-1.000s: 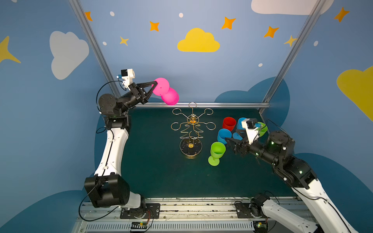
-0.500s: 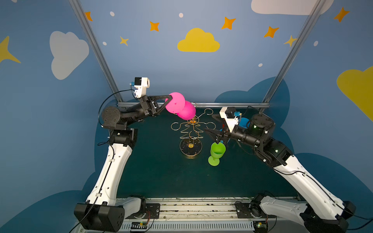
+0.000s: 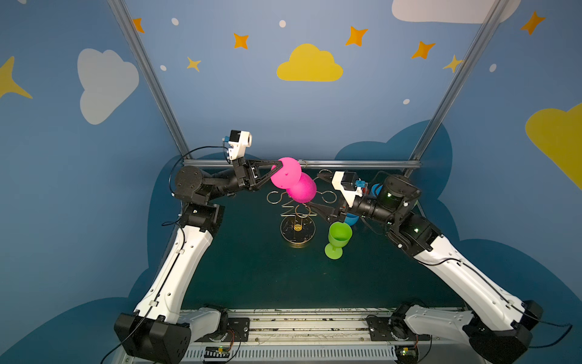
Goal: Take the wine glass off the wine glass rack
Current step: 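Swing the magenta glass toward the right gripper while right reaches to it, then close the right gripper around the magenta glass bowl held by left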
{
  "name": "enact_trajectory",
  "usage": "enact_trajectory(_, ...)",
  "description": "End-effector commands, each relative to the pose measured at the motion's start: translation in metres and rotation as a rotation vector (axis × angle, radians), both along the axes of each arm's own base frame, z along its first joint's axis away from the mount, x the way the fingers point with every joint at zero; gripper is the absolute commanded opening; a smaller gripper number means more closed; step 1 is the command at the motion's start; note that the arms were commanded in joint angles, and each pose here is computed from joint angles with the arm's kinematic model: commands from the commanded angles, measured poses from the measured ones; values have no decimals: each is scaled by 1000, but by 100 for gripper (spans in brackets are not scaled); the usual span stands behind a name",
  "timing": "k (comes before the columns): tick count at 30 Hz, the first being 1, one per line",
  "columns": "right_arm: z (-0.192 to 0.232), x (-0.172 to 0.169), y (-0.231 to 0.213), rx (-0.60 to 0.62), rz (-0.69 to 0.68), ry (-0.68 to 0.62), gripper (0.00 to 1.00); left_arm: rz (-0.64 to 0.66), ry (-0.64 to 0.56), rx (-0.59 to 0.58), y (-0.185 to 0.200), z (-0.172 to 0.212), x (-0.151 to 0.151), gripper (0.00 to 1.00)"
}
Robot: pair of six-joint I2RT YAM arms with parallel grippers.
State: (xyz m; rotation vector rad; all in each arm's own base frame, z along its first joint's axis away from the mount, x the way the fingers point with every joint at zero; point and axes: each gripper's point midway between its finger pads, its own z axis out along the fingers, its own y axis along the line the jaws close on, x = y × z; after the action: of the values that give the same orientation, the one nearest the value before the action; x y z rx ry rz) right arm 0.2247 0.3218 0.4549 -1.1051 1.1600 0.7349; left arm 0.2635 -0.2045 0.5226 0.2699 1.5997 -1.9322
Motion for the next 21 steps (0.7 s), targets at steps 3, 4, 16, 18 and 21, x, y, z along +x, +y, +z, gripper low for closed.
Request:
enact_trajectory(3,11,4,10,11,8,-73,86,-29,-45,1,-4,5,-14,3)
enact_trajectory(4,10,5,13,9,13,-75,86,-34,-43,0,-5,4,-15,3)
enact_trajectory(16,-12,25,40,-25,-14,-22,86,-79,-35,-20,-13,7,-23,3)
enact_trajectory(18,-13,26,41,-25,-24,-17,86,-81,-35,-24,-12,7,-24,3)
enact_trajectory(21,-15,26,41,-32,-31,-5,82,-87,-37,-31,-12,9,-26,3)
